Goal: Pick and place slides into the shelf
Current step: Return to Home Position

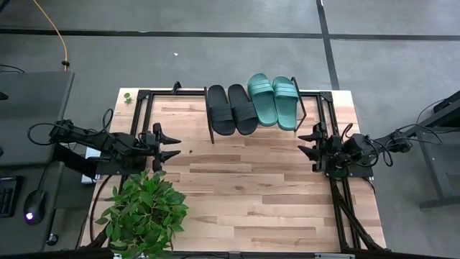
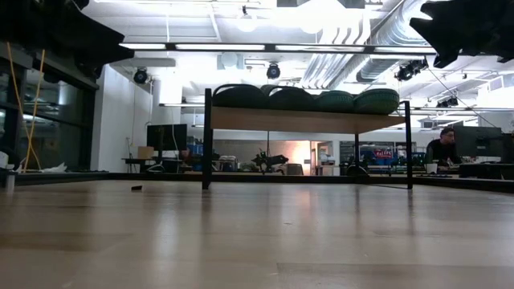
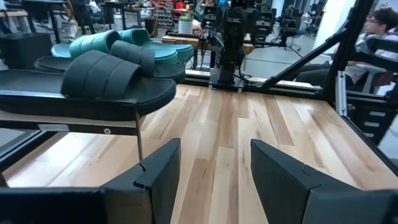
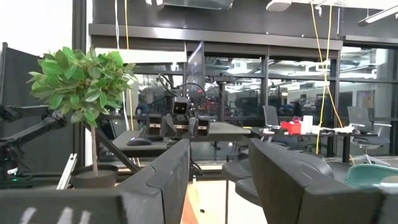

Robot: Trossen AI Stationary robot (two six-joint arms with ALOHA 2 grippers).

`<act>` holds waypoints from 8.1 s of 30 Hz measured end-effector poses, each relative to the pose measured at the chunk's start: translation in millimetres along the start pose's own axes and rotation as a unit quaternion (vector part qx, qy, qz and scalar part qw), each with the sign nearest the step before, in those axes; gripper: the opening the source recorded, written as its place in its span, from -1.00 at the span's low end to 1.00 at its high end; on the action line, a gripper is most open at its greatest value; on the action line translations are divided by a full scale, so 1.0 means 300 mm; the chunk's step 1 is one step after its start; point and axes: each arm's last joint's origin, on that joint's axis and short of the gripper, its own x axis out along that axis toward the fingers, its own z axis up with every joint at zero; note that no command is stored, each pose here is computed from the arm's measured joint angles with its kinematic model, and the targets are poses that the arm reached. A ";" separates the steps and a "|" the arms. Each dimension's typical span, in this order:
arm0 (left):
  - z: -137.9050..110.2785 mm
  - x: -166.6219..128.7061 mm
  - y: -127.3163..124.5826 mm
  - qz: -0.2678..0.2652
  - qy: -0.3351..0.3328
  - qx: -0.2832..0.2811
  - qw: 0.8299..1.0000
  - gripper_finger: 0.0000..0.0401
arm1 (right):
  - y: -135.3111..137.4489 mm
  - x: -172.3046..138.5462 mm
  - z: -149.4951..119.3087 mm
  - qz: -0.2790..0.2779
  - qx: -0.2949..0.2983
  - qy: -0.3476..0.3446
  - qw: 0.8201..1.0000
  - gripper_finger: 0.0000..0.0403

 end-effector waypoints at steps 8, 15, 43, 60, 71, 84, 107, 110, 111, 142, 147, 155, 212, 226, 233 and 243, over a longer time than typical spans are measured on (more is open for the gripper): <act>-0.031 0.008 -0.005 -0.021 0.007 -0.010 1.000 -0.12 | 0.000 0.000 0.000 0.002 0.000 0.000 1.000 -0.22; -0.123 0.032 -0.005 -0.025 -0.021 -0.028 0.999 -0.12 | 0.001 0.000 0.000 0.002 -0.001 -0.001 1.000 -0.22; -0.196 0.039 0.001 -0.019 0.018 0.037 0.999 -0.12 | 0.007 -0.011 -0.086 0.006 -0.044 0.128 0.991 -0.22; -0.196 0.039 0.001 -0.021 0.018 0.050 0.998 -0.12 | 0.016 -0.022 -0.087 0.082 -0.060 0.191 0.976 -0.22; -0.196 0.039 0.001 -0.024 0.018 0.055 0.998 -0.12 | 0.016 -0.022 -0.087 0.081 -0.061 0.193 0.976 -0.22; -0.191 0.039 0.000 -0.024 0.011 0.078 0.997 -0.12 | 0.019 -0.018 -0.096 0.083 -0.065 0.207 0.973 -0.22; -0.195 0.039 0.000 -0.025 0.017 0.075 0.997 -0.12 | 0.022 -0.014 -0.107 0.085 -0.070 0.223 0.969 -0.22; -0.195 0.039 0.000 -0.025 0.017 0.075 0.997 -0.12 | 0.022 -0.014 -0.107 0.085 -0.070 0.223 0.969 -0.22; -0.195 0.039 0.000 -0.025 0.017 0.075 0.997 -0.12 | 0.022 -0.014 -0.107 0.085 -0.070 0.223 0.969 -0.22; -0.195 0.039 0.000 -0.025 0.017 0.075 0.997 -0.12 | 0.022 -0.014 -0.107 0.085 -0.069 0.222 0.969 -0.22; -0.195 0.039 0.000 -0.025 0.017 0.075 0.997 -0.12 | 0.022 -0.014 -0.107 0.085 -0.070 0.222 0.969 -0.22; -0.195 0.039 0.000 -0.025 0.017 0.075 0.997 -0.12 | 0.022 -0.014 -0.107 0.085 -0.069 0.222 0.969 -0.22; -0.195 0.039 0.000 -0.025 0.017 0.075 0.997 -0.12 | 0.022 -0.014 -0.107 0.085 -0.069 0.222 0.969 -0.22; -0.195 0.039 0.000 -0.025 0.017 0.075 0.997 -0.12 | 0.022 -0.014 -0.107 0.085 -0.069 0.222 0.969 -0.22; -0.195 0.039 0.000 -0.025 0.017 0.075 0.997 -0.12 | 0.022 -0.014 -0.107 0.085 -0.069 0.222 0.969 -0.22; -0.195 0.039 0.000 -0.025 0.017 0.075 0.997 -0.12 | 0.022 -0.014 -0.107 0.085 -0.069 0.222 0.969 -0.22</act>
